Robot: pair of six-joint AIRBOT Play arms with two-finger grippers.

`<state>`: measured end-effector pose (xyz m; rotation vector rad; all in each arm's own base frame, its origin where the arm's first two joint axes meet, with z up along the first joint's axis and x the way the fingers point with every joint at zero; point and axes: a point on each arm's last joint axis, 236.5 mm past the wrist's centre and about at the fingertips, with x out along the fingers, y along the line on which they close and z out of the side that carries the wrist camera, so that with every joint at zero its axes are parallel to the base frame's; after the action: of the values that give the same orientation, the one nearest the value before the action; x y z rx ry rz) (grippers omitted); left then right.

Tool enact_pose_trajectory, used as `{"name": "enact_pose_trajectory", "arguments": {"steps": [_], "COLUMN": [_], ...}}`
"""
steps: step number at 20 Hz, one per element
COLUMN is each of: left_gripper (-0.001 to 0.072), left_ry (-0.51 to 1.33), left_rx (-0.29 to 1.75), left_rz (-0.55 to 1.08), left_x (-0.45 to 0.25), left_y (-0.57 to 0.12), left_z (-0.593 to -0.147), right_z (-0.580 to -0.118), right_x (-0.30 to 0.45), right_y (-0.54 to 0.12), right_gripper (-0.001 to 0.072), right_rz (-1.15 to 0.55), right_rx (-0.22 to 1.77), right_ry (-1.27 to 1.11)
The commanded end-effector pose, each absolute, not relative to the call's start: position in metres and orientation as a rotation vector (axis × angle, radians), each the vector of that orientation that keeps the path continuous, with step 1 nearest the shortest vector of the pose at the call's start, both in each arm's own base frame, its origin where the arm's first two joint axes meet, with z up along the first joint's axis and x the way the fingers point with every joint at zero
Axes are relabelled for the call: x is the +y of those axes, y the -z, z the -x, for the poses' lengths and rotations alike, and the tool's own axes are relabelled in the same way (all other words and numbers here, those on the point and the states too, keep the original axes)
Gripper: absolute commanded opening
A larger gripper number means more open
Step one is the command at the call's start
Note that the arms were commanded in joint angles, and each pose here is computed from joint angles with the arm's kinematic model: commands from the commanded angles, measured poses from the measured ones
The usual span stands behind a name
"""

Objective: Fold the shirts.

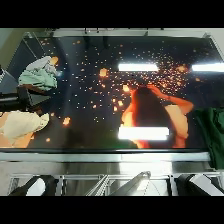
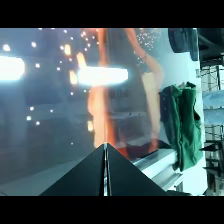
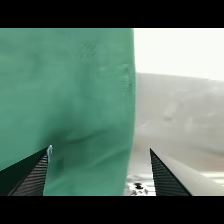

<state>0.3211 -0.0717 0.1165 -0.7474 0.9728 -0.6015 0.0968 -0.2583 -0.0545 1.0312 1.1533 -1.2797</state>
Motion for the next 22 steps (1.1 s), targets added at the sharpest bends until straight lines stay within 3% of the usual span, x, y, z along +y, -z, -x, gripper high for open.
{"name": "enact_pose_trajectory", "arguments": {"steps": [1,2,3,4,5,9,13,15,19,22], "left_gripper": [0.0028,0.0028,0.0028,0.0028,0.0028,0.0028,0.0028,0.0028,0.0028,0.0028], "left_ry": [0.601,0.604,0.605,0.608,0.614,0.664,0.681,0.694,0.73,0.731], "left_rx": [0.969,0.969,0.968,0.969,0.972,0.997,0.998,1.003,1.022,1.023], "left_rz": [0.746,0.743,0.739,0.737,0.734,0.704,0.687,0.678,0.662,0.663], "left_x": [-0.071,-0.072,-0.071,-0.072,-0.074,-0.093,-0.103,-0.108,-0.12,-0.12], "left_y": [-0.117,-0.117,-0.117,-0.117,-0.117,-0.116,-0.116,-0.116,-0.116,-0.116], "left_z": [-0.322,-0.321,-0.321,-0.321,-0.32,-0.316,-0.316,-0.315,-0.309,-0.309], "right_z": [-0.13,-0.149,-0.172,-0.193,-0.215,-0.3,-0.353,-0.359,-0.352,-0.317], "right_x": [-0.268,-0.269,-0.263,-0.251,-0.234,-0.128,0.053,0.104,0.141,0.156], "right_y": [0.013,0.003,-0.001,0.0,0.005,0.002,-0.034,-0.032,-0.026,-0.024], "right_gripper": [0.0706,0.0699,0.0535,0.0214,0.0029,0.0024,0.0024,0.0023,0.0024,0.0025], "right_rz": [-0.994,-1.001,-1.024,-1.028,-1.044,-0.954,-0.7,-0.579,-0.553,-0.574], "right_rx": [1.031,0.979,0.944,0.948,0.97,1.086,1.102,1.088,1.127,1.266], "right_ry": [1.158,1.108,1.035,0.937,0.836,0.359,-0.234,-0.329,-0.4,-0.486]}}
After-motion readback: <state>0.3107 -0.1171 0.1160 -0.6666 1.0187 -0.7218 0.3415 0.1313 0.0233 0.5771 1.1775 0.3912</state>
